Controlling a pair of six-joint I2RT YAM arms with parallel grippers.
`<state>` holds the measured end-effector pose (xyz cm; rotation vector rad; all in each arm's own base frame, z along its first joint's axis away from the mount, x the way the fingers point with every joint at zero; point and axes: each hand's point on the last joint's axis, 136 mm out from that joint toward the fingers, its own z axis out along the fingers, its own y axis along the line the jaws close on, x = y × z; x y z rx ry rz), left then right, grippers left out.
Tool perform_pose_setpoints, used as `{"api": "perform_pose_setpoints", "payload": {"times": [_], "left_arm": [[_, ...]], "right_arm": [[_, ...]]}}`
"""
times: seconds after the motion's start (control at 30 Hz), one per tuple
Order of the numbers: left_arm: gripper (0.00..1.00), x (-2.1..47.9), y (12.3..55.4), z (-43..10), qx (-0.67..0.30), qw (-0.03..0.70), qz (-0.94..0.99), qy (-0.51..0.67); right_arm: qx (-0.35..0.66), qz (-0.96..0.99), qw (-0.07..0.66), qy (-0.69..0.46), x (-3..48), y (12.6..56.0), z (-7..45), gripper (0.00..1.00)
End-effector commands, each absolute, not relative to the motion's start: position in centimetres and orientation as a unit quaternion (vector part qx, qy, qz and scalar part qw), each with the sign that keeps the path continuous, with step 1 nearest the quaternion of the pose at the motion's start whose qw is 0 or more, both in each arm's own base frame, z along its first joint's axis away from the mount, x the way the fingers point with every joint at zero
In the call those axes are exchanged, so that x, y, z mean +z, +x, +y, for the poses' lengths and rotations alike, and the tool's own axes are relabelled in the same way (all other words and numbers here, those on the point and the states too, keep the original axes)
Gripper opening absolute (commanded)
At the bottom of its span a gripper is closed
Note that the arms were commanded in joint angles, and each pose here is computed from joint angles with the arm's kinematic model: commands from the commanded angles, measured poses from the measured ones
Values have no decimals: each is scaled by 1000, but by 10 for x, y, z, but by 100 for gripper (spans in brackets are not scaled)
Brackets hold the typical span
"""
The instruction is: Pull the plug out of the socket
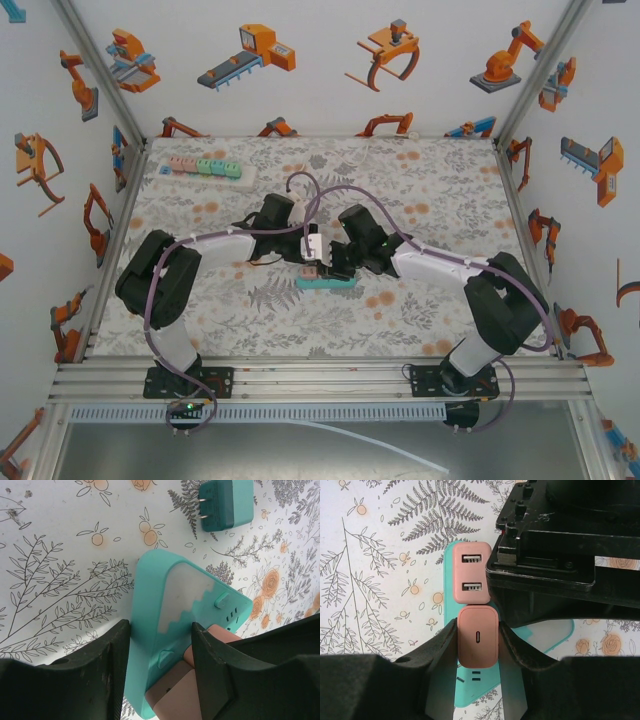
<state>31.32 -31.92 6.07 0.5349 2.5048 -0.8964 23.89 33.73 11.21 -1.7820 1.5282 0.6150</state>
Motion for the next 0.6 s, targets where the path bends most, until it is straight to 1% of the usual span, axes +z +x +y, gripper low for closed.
{"api": "perform_pose_setpoints", "payload": {"times": [0.0,0.13,0.3,0.57], "left_arm": [[44,-30,272,-253,-168,97,967,166],[44,-33,272,-245,-147,97,970,166],[44,-34,273,-240,-139,99,972,164],[44,-28,276,-241,-141,110,969,168]], "right_arm": [[244,494,457,-699,193,244,374,14],[186,472,433,-745,174,234,375,14],[228,482,455,-713,191,232,379,14],[245,524,479,-660,203,238,360,13]]}}
